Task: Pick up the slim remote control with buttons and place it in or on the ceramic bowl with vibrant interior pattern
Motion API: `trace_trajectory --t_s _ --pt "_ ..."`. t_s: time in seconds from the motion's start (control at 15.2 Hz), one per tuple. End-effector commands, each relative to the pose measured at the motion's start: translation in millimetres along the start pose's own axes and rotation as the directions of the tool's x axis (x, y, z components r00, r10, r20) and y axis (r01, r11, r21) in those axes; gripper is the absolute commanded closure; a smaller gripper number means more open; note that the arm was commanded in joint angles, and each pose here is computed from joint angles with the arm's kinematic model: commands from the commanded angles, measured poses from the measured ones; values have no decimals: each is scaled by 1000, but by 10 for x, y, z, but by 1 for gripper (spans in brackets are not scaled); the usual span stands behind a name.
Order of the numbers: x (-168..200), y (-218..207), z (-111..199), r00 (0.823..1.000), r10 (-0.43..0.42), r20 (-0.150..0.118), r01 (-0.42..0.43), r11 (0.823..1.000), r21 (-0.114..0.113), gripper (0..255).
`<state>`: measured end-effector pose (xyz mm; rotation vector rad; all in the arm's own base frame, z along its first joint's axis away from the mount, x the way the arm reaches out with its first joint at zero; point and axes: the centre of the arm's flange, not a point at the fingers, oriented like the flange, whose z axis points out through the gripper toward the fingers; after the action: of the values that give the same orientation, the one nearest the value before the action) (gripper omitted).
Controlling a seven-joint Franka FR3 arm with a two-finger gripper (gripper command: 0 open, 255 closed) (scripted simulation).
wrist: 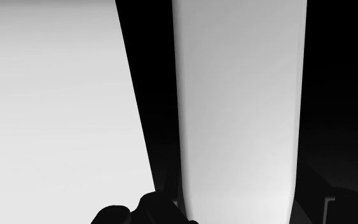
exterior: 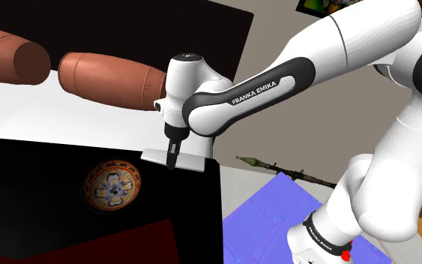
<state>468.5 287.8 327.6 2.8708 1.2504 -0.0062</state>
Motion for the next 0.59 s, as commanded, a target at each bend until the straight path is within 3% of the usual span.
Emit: trace_trajectory --t_s 0.0,0.53 --pt "0 -1 0 1000 0 0 0 1000 0 255" --pt "-3 3 -369 1000 0 0 0 1000 0 255"
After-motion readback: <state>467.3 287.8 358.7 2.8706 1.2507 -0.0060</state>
